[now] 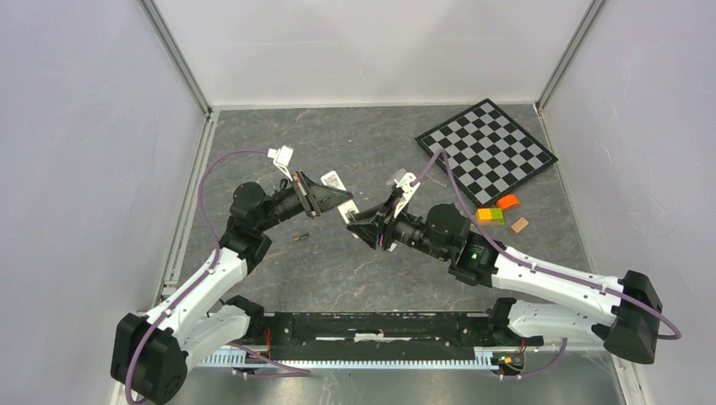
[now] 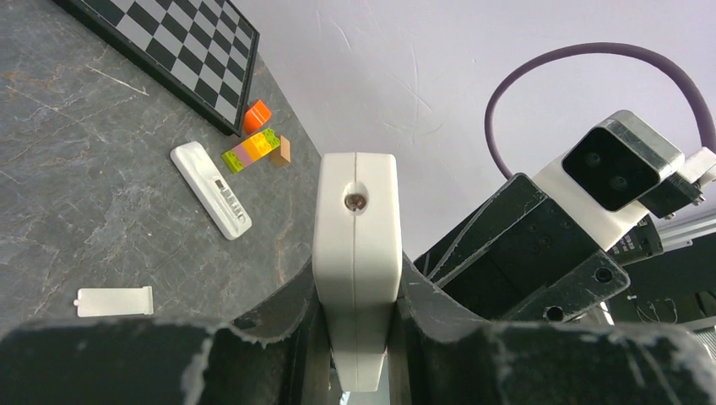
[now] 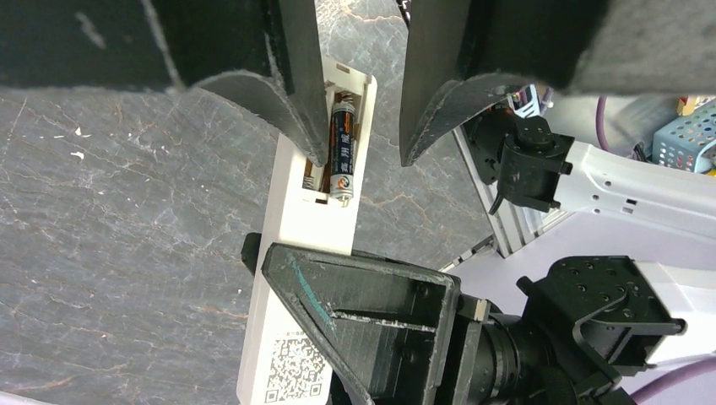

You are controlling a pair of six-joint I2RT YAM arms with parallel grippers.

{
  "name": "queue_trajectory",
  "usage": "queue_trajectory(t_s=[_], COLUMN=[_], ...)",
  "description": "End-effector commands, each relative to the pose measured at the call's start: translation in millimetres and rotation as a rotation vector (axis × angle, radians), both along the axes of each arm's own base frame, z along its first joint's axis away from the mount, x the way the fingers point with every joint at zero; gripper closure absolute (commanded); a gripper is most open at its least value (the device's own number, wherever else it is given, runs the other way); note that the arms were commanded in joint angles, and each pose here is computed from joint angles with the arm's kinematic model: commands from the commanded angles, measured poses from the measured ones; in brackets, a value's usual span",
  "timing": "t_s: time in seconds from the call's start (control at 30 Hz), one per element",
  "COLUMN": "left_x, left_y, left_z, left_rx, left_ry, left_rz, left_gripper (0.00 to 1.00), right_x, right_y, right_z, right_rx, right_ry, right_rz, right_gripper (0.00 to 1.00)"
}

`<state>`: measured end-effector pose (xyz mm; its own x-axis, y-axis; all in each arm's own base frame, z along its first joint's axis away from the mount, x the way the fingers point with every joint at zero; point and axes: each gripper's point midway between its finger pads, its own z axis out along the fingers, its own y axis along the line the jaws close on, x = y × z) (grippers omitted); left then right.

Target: Load the batteries into the remote control

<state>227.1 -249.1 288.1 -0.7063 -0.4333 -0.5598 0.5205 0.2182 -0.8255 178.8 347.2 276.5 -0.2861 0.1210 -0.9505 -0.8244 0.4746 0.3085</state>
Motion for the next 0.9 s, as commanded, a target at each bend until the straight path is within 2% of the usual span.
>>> queue_trajectory(t_s=[0.0,0.03,0.17,0.4,0.67,0.87], left_x=[-6,-4,-2,1,1,0], left_y=[2,3,6,10,15,11], left_z=[31,31,35,45,58,55], left_rx=[-0.052,-0.052,-0.067,-0.117,-0.165,-0.184], left_ry=[-0.096,-0.101,-0.129,-0.155,-0.180,-0.154], left_rz=[-0.002,0.011,0.040,0.077,0.108,0.078], left_gripper=[0.98,0.98,0.98,0.98,0.98,0.98], right_x=[6,3,-3,17,9,3], right_y=[-6,-6,-15,-45,-28,-2], right_z=[34,39,59,49,37,52], right_rx=[0.063,0.085,0.207,0.366,0.532,0.597], right_ry=[0.017,0.020,0.057,0.261,0.469,0.533], right_rz=[-0.047,-0.035,-0.046,-0.261,-0.192,-0.077], right_gripper=[0.55,0.52,0.27,0.02,0.02,0.02])
